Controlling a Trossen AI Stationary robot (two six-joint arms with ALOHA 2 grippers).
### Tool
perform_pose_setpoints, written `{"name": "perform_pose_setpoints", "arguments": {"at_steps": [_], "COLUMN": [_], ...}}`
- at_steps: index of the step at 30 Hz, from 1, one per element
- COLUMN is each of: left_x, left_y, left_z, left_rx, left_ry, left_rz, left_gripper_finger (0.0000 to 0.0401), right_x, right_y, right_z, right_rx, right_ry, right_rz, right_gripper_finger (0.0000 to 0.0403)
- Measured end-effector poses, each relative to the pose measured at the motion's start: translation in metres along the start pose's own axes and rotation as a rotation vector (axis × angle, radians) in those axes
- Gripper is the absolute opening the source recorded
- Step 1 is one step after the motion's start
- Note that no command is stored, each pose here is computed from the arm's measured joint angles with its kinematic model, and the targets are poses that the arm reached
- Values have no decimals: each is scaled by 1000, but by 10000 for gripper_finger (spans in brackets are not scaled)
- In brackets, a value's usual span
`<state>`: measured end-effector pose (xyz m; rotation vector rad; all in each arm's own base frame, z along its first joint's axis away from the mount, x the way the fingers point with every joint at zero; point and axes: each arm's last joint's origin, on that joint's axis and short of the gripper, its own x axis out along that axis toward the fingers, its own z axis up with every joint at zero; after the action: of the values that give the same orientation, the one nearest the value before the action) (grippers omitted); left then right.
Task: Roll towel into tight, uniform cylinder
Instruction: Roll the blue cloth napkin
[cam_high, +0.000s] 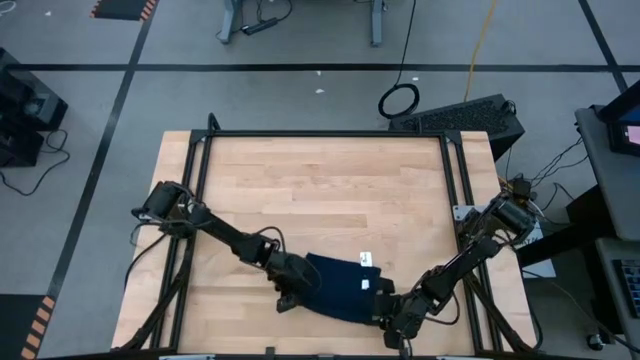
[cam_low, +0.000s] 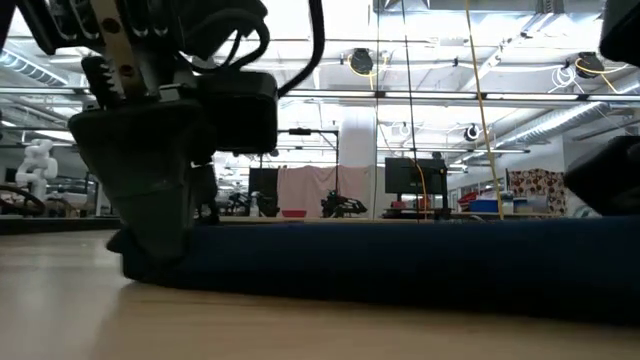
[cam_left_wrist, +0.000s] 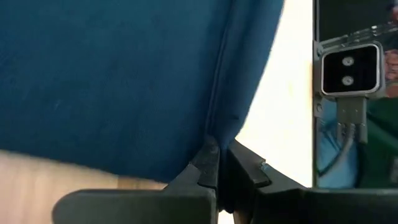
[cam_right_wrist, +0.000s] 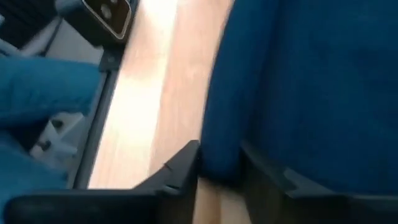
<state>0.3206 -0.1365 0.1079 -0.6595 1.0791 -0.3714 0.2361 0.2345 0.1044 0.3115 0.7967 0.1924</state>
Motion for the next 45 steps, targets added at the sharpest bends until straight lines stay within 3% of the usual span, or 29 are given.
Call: {"name": "perform_pose_setpoints", "arguments": {"at_steps": [4,12,16,23,28,32,36,45], "left_x": [-4,-12,-13,-14,-15,-15,-15,-15], "left_y": [5,16,18,18,15,14,14,14], "left_z": [6,18,20,20,22,22,22,22], "left_rx": [-49,-147,-177,-226,-254,-274,-277,-252], "left_ry": [12,9,28,61,75,87,92,83], "left_rz": [-48,-86,-110,-154,-205,-223,-227,-224], "left_gripper_finger": [15,15,15,15,15,15,15,15], "right_x": [-14,-37,-30,-4,19,31,38,44], "right_y": [3,33,42,47,55,57,51,34], "right_z": [0,-13,-23,-38,-37,-32,-28,-25], "right_rx": [-82,-398,-553,-603,-689,-687,-561,-326], "right_ry": [21,-244,-335,-337,-369,-372,-352,-269], "right_rz": [-37,-180,-228,-232,-402,-482,-489,-439], "right_gripper_finger": [148,214,224,216,223,235,229,121]}}
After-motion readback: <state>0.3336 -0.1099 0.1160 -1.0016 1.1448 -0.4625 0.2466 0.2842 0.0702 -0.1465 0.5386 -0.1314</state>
